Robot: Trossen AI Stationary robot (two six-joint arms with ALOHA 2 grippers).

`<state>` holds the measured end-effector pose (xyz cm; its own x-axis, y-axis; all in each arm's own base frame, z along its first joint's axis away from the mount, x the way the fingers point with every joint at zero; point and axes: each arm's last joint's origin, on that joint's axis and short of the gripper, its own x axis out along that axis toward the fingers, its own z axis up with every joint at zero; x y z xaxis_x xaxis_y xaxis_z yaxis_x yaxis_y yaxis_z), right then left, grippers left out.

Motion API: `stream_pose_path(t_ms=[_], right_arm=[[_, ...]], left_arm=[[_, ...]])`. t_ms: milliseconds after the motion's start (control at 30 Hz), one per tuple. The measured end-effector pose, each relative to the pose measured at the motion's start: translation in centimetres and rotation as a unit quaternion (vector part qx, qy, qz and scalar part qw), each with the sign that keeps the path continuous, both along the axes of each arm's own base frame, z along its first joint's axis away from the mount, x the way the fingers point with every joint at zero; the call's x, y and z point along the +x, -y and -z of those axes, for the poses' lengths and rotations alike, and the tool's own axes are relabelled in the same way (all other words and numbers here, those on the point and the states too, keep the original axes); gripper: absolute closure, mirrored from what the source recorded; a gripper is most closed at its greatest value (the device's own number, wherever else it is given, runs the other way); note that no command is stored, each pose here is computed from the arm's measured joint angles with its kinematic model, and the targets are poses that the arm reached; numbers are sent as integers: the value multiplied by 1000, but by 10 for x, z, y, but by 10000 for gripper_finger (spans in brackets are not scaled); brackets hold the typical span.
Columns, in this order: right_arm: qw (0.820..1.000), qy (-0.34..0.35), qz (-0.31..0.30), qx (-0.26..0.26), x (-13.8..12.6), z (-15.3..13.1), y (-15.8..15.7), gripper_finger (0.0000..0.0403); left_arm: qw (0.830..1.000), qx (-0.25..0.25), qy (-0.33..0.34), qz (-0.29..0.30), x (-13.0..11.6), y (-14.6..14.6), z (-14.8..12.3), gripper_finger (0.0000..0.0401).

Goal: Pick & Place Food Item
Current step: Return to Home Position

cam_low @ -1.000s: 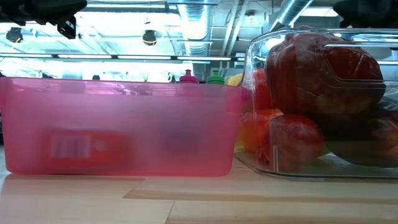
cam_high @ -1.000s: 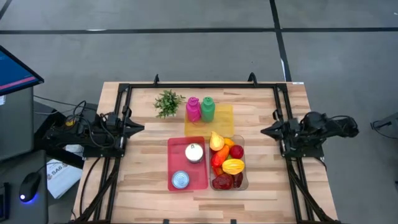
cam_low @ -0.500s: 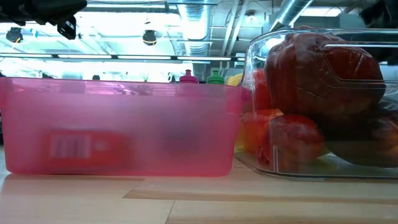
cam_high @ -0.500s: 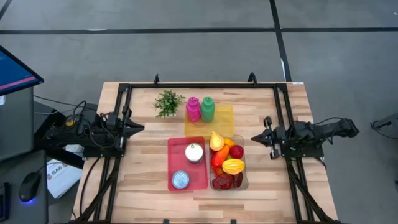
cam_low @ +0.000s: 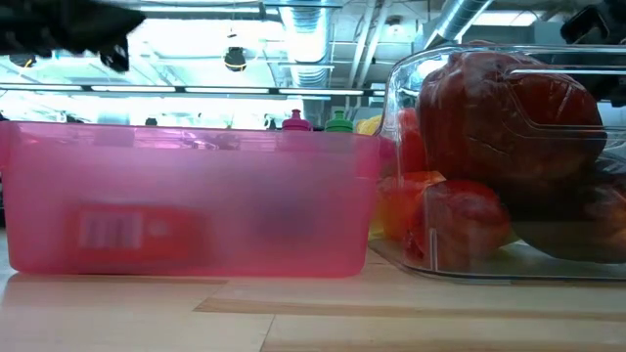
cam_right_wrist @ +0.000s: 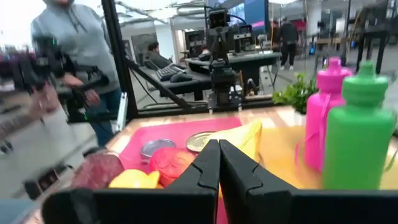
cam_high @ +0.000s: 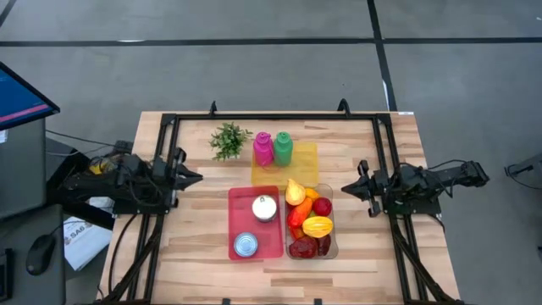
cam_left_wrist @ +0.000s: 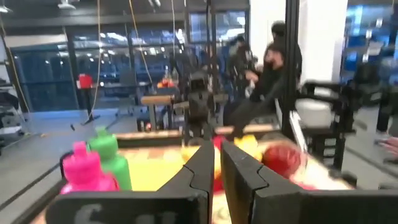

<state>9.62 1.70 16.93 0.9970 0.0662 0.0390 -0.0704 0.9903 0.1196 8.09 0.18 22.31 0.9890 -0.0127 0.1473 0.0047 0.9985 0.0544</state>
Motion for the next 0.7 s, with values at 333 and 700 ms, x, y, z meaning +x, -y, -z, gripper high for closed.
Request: stream_pose_path(t_ms=[333, 700], right_arm=[[999, -4, -1, 39, 0, 1, 0, 403], [999, -4, -1, 39, 0, 1, 0, 403]], left_arm=[[998, 8, -58, -1, 13, -1, 40, 384], [995, 6, -102, 0, 20, -1, 52, 384]])
